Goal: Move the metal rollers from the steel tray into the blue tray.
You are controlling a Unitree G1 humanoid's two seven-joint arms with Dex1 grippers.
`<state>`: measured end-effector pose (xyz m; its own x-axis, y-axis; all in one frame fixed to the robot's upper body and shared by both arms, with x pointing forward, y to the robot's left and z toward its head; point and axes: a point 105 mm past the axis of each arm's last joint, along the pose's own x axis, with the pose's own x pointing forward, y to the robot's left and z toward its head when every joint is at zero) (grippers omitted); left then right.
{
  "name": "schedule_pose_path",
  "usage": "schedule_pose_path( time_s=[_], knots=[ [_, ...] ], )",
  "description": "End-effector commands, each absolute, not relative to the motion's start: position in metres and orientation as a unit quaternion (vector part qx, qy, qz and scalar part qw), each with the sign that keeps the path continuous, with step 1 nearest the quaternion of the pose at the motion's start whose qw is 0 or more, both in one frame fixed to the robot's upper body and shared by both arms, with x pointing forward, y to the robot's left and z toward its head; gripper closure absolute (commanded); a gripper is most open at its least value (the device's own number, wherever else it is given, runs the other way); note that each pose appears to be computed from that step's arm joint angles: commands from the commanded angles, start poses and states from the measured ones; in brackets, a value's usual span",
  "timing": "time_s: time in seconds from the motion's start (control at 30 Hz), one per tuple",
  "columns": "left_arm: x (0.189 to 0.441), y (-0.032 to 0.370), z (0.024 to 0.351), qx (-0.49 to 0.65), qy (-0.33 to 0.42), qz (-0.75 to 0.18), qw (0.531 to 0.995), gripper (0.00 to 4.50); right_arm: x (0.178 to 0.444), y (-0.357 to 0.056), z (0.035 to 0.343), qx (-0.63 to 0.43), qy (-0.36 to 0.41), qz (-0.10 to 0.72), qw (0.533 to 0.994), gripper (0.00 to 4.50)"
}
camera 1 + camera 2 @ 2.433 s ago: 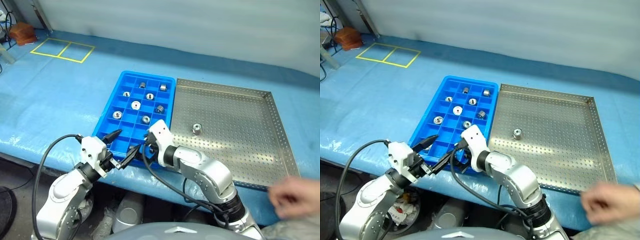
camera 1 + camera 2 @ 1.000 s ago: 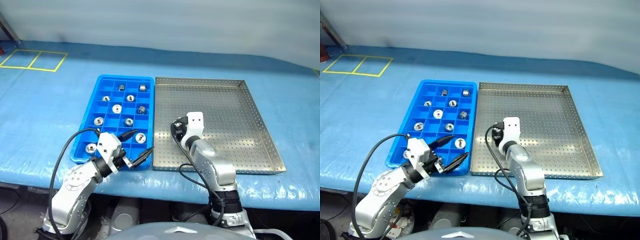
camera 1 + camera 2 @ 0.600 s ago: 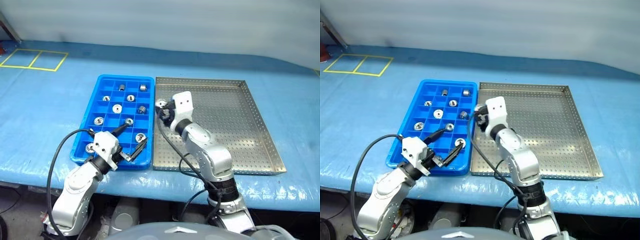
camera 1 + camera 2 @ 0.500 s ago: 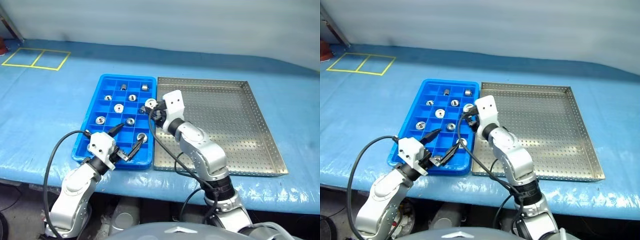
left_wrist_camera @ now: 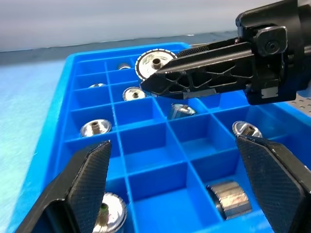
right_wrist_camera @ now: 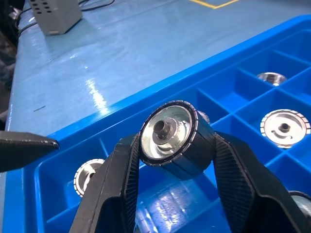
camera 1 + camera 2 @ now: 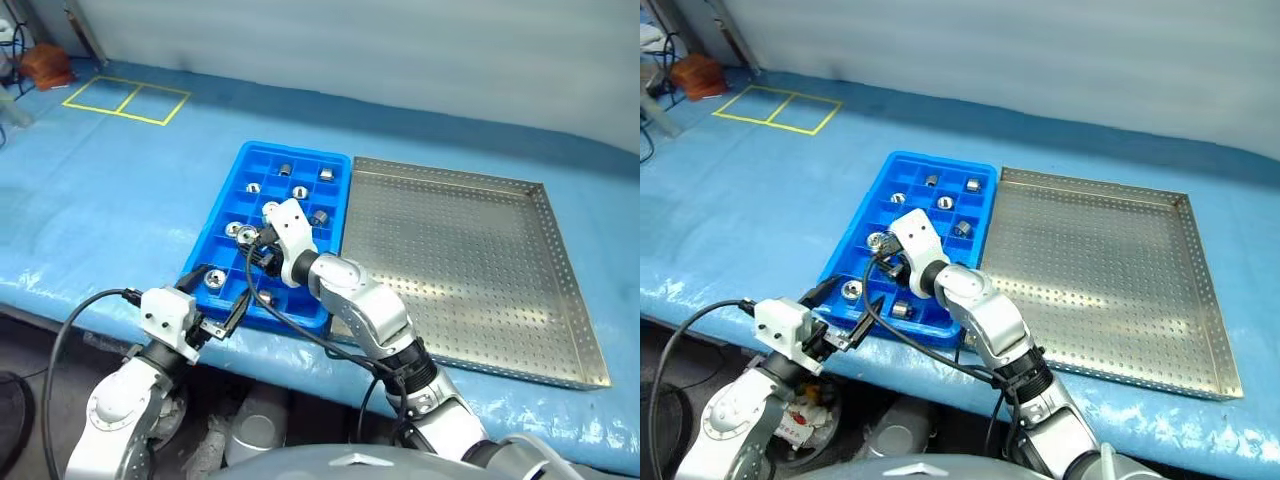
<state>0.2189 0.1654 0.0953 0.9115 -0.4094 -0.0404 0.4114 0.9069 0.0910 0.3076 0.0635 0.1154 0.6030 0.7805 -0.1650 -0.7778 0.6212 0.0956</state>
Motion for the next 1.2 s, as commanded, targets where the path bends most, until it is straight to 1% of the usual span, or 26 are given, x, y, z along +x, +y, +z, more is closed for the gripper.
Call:
schedule_pose_path(
  time_s=[0.03,0.27,0.5,0.57,0.7,0.77,0.9,0.97,1.07,1.2],
  knots=[
    [0.217,0.160,0.111,0.054,-0.023,-0.216,0.975,0.00,0.308,0.064,0.123,0.015,0.077,0.439,0.895,2.65],
    [0.219,0.154,0.110,0.049,-0.025,-0.239,0.970,0.00,0.313,0.045,0.105,0.010,0.105,0.405,0.908,2.65],
    [0.224,0.149,0.108,0.045,-0.025,-0.260,0.964,0.00,0.312,0.029,0.098,0.013,0.119,0.386,0.915,2.65],
    [0.225,0.148,0.108,0.044,-0.025,-0.264,0.963,0.00,0.310,0.027,0.097,0.013,0.122,0.385,0.915,1.91],
    [0.227,0.147,0.108,0.045,-0.025,-0.272,0.961,0.00,0.307,0.023,0.100,0.011,0.119,0.385,0.915,0.71],
    [0.229,0.145,0.109,0.047,-0.026,-0.281,0.958,0.00,0.305,0.020,0.108,0.010,0.104,0.387,0.916,0.13],
    [0.236,0.143,0.113,0.058,-0.033,-0.291,0.954,0.00,0.299,0.007,0.123,0.012,0.075,0.385,0.920,0.13],
    [0.245,0.140,0.119,0.052,-0.043,-0.294,0.953,0.00,0.296,-0.006,0.133,0.017,0.057,0.380,0.923,0.13],
    [0.258,0.133,0.127,0.065,-0.054,-0.319,0.944,0.00,0.293,-0.030,0.144,0.009,0.036,0.355,0.934,0.13],
    [0.276,0.118,0.138,0.076,-0.070,-0.346,0.932,0.00,0.290,-0.060,0.147,-0.008,0.028,0.310,0.950,0.13]
  ],
)
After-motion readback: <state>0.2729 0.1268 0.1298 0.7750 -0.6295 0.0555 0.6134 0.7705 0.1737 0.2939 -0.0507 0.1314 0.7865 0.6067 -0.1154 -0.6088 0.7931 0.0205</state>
